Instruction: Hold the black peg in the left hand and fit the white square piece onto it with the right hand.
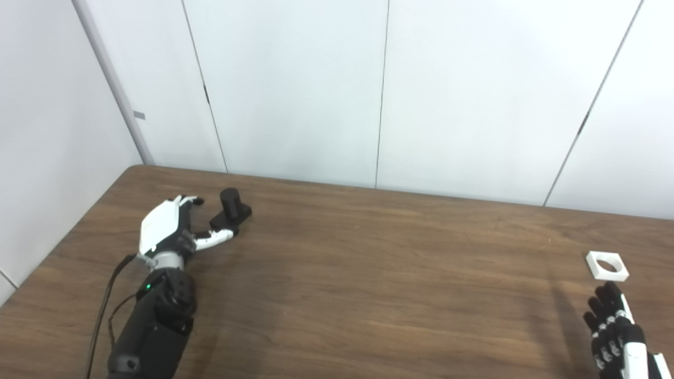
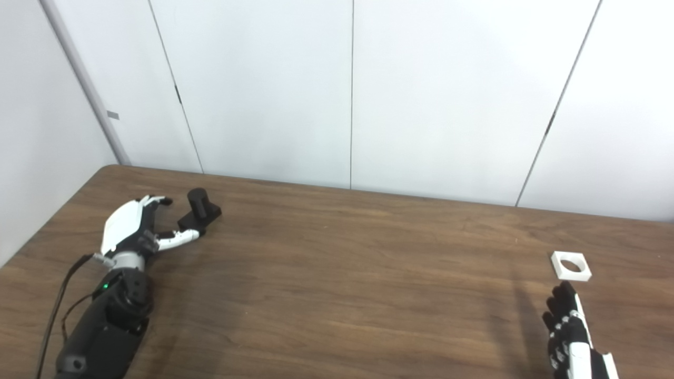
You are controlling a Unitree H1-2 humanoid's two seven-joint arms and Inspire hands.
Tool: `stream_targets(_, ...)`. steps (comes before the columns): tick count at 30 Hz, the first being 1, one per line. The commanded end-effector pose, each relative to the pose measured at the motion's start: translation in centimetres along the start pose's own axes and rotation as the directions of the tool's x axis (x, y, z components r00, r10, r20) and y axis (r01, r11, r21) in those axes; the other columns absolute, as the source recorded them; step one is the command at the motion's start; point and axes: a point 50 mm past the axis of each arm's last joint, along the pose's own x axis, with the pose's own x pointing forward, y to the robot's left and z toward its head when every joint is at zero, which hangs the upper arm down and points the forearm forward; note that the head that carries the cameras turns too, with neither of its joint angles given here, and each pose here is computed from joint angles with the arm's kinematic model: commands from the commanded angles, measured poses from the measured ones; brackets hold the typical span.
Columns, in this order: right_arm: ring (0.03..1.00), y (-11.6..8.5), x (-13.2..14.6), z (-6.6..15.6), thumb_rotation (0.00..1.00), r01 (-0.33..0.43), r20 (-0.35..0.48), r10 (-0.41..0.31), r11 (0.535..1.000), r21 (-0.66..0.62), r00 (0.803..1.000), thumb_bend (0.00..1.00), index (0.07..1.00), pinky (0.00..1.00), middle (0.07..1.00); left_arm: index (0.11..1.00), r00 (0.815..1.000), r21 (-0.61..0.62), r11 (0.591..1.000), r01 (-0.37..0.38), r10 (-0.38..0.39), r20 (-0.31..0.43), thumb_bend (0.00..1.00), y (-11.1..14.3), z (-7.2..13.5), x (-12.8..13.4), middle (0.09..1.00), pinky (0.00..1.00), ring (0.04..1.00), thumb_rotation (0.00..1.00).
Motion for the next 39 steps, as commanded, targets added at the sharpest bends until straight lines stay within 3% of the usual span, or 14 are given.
stream_targets(1,0.999,-0.3,-1.2,-1.3,1.00,0.021,-0.046,-0.021,1.000,0.007,0.999,0.46,0.999,1.00,0.992,0.827,0.997,0.019,0.997,-0.071,0.070,0.030,0.87,2.0,1.3,1.5,0.956,1.00,1.000,0.41)
stream_targets(16,0.996,0.0,-1.3,-1.3,1.00,0.025,-0.046,-0.024,1.000,0.014,0.999,0.48,0.996,1.00,0.991,0.795,1.000,0.040,0.999,-0.013,0.013,-0.006,0.86,0.7,2.7,3.4,0.934,1.00,0.996,0.41)
stream_targets(39,0.992,0.1,-0.9,-1.4,1.00,0.021,-0.038,-0.021,1.000,0.014,0.999,0.47,1.000,1.00,0.989,0.706,0.999,0.071,0.997,0.013,-0.010,-0.042,0.84,0.5,2.1,4.3,0.897,1.00,0.963,0.34)
